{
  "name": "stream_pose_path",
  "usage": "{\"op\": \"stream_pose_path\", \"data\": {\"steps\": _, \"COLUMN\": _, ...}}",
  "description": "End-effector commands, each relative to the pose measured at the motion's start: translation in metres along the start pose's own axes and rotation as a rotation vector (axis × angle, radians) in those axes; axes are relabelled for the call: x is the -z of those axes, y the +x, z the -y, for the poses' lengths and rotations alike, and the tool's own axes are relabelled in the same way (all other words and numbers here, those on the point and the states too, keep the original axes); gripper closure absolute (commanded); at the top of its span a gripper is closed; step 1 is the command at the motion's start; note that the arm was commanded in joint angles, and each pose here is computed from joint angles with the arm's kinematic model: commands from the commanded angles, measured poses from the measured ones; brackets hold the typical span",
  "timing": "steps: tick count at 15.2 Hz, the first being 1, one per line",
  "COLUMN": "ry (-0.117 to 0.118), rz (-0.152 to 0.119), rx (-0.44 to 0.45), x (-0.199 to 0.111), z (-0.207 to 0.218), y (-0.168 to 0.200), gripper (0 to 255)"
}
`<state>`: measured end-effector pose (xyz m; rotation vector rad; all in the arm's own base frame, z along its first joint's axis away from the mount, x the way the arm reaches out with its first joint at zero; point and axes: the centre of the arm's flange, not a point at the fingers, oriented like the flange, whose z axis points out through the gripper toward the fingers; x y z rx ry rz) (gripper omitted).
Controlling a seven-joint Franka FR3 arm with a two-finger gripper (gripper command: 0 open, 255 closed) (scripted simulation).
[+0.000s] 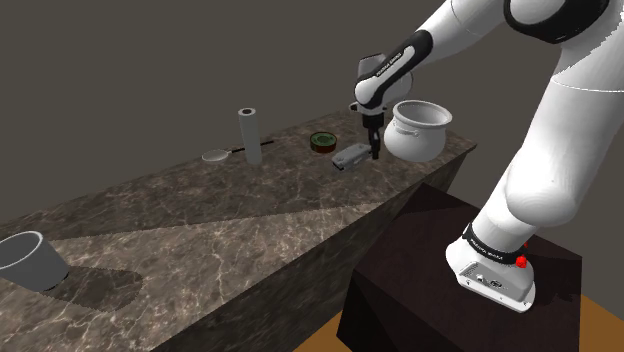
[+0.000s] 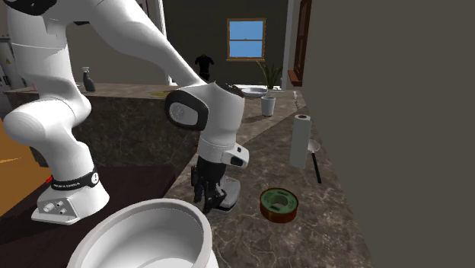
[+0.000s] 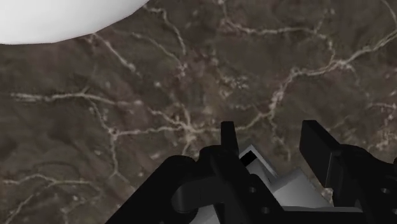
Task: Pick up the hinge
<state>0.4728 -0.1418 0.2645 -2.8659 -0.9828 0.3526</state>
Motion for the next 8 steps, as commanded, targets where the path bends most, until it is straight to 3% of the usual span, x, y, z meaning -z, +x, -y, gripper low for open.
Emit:
{"op": "stream_pose_path", "data": {"steps": 1, "ry": 0.0, "rz": 0.0, "rx": 0.0, "x": 0.011, "z": 0.002, "y": -0.001, "gripper": 255}}
{"op": "stream_pose_path", "data": {"steps": 8, "ry": 0.0, "rz": 0.0, "rx": 0.0, "x": 0.037, "z": 0.006, "y": -0.006, "gripper": 255}}
